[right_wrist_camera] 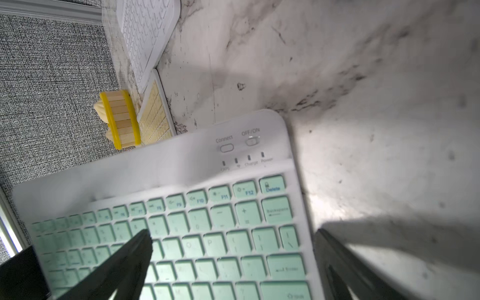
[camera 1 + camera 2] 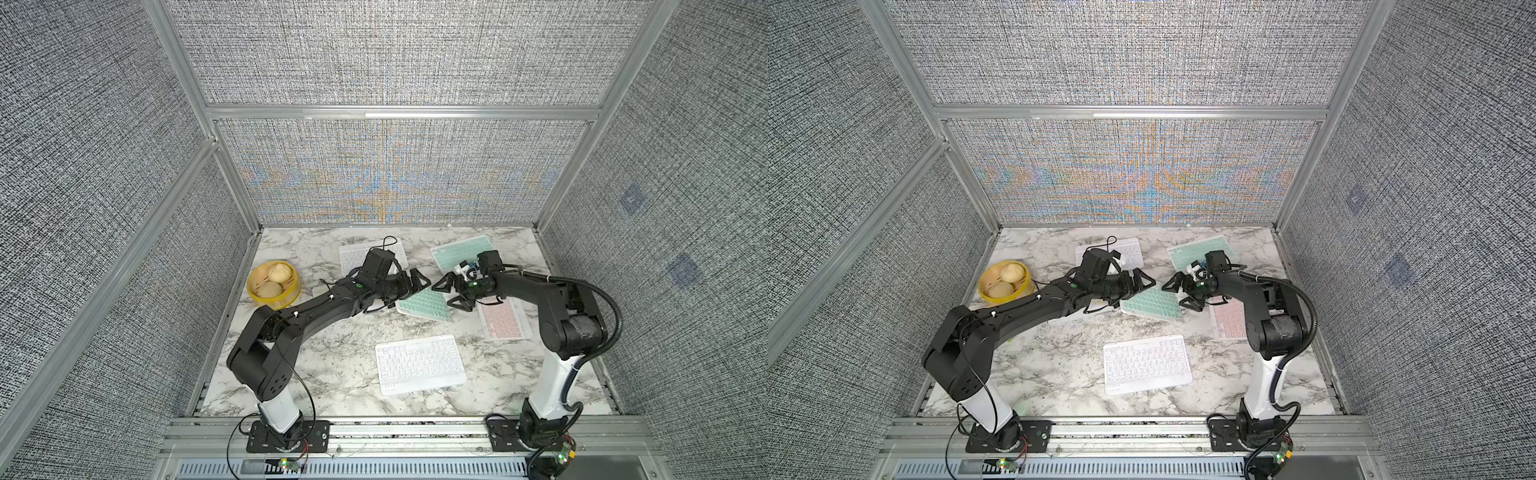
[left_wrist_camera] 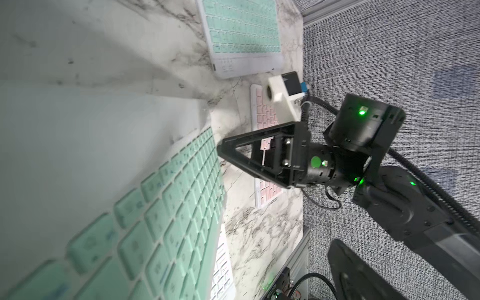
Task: Stack the numeric keypads
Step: Pick up the numeric keypad from the center of the board.
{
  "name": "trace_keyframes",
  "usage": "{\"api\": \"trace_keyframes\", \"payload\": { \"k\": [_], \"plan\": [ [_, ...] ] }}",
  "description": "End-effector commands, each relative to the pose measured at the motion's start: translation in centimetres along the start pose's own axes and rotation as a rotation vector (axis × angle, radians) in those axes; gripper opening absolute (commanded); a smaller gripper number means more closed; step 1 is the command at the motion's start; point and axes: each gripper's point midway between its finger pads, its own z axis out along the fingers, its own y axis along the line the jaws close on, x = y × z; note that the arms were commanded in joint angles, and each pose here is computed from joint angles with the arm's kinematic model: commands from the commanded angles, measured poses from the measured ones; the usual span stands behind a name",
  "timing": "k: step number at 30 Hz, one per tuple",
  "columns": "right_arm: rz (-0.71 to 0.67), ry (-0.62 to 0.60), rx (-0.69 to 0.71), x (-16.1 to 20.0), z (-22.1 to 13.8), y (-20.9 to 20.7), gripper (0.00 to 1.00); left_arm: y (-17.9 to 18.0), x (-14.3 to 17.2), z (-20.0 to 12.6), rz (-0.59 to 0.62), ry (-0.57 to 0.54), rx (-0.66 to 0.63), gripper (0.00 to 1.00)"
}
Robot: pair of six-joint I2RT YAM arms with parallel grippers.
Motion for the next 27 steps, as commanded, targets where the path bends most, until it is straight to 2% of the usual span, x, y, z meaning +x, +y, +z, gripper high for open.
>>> {"api": "trace_keyframes", "payload": {
  "k": [1, 4, 7, 12, 18, 22, 27],
  "plan": [
    [0.098, 0.041, 0.107, 1.6, 0.5, -2.7, 0.99, -0.1, 0.1, -0.9, 0.016, 0.006, 0.003, 0.95],
    [0.110, 0.041, 0.111, 1.6, 0.7, -2.9, 0.99, 0.3, 0.1, -1.6, 0.005, 0.006, -0.012, 0.88],
    [0.118, 0.037, 0.111, 1.5, 0.8, -3.0, 0.99, 0.8, 0.3, -1.9, -0.005, 0.010, -0.028, 0.76],
    [0.111, 0.014, 0.094, 1.1, 0.3, -2.1, 0.99, 1.8, 0.6, -1.7, -0.033, 0.021, -0.063, 0.43],
    [0.078, -0.022, 0.069, 0.5, -1.0, -0.1, 0.99, 2.5, 0.6, -2.3, -0.058, -0.005, -0.099, 0.18],
    [0.038, -0.059, 0.047, 0.2, -2.7, 2.0, 0.99, 2.4, 0.8, -3.0, -0.075, -0.030, -0.079, 0.09],
    [-0.032, -0.120, 0.039, 0.1, -5.9, 5.0, 0.99, 1.7, 1.5, -4.2, -0.108, -0.056, -0.005, 0.03]
  ]
}}
